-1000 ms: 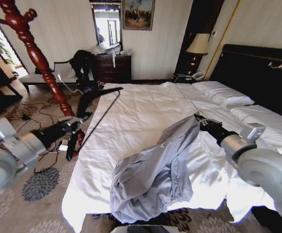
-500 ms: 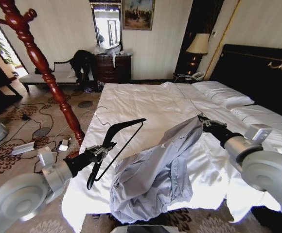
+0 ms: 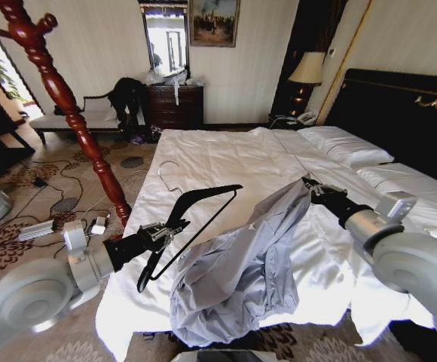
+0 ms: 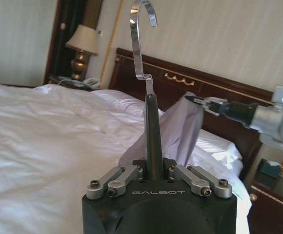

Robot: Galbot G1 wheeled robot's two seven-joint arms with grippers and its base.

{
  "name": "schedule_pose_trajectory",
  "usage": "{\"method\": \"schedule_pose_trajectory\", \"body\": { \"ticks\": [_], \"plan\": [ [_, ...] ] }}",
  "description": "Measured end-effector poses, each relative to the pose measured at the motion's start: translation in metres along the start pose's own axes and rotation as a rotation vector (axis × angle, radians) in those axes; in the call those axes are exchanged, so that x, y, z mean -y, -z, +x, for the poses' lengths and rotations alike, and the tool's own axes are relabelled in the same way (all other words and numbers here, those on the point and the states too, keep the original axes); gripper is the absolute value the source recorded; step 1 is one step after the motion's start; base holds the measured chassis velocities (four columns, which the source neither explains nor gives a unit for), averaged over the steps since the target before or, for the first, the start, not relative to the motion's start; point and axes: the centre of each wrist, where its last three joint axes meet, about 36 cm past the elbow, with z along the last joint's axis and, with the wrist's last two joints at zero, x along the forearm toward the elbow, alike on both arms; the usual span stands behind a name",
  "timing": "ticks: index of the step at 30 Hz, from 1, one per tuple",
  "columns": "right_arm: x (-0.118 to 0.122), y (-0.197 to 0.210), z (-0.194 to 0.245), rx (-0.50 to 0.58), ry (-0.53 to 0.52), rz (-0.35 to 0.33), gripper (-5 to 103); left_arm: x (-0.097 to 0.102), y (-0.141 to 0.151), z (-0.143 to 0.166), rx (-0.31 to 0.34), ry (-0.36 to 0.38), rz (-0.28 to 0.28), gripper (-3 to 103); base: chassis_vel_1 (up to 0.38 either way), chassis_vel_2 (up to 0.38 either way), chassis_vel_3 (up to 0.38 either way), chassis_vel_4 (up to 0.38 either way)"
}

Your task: Pick up the clothes from the bed and hang them on the clothes hanger.

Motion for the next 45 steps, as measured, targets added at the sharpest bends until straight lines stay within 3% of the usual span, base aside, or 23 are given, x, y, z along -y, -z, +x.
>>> {"method": "schedule_pose_trajectory", "body": {
  "ticks": [5,12,24,30,36,45],
  "plan": [
    [0.02,0.016,-0.022,0.018,-0.011,0.037,1,0.005,0.021,-0.005,-0.02,-0.122,-0.009,16,0.0,0.0,0.0,0.0],
    [0.027,0.041,-0.028,0.061,0.004,0.046,1,0.01,0.033,-0.01,-0.058,-0.215,-0.026,16,0.0,0.0,0.0,0.0],
    [-0.011,0.066,-0.002,0.095,0.109,0.031,1,0.002,0.038,-0.016,-0.073,-0.209,-0.119,16,0.0,0.0,0.0,0.0],
    [-0.016,0.064,0.003,0.092,0.119,0.028,1,-0.005,0.042,-0.015,-0.05,-0.187,-0.128,16,0.0,0.0,0.0,0.0],
    [-0.038,0.073,0.02,0.126,0.183,0.029,1,-0.008,0.041,-0.016,-0.034,-0.184,-0.132,16,0.0,0.0,0.0,0.0],
    [-0.051,0.075,0.031,0.124,0.231,0.026,1,-0.021,0.049,-0.022,-0.065,-0.179,-0.167,16,0.0,0.0,0.0,0.0]
  ]
}}
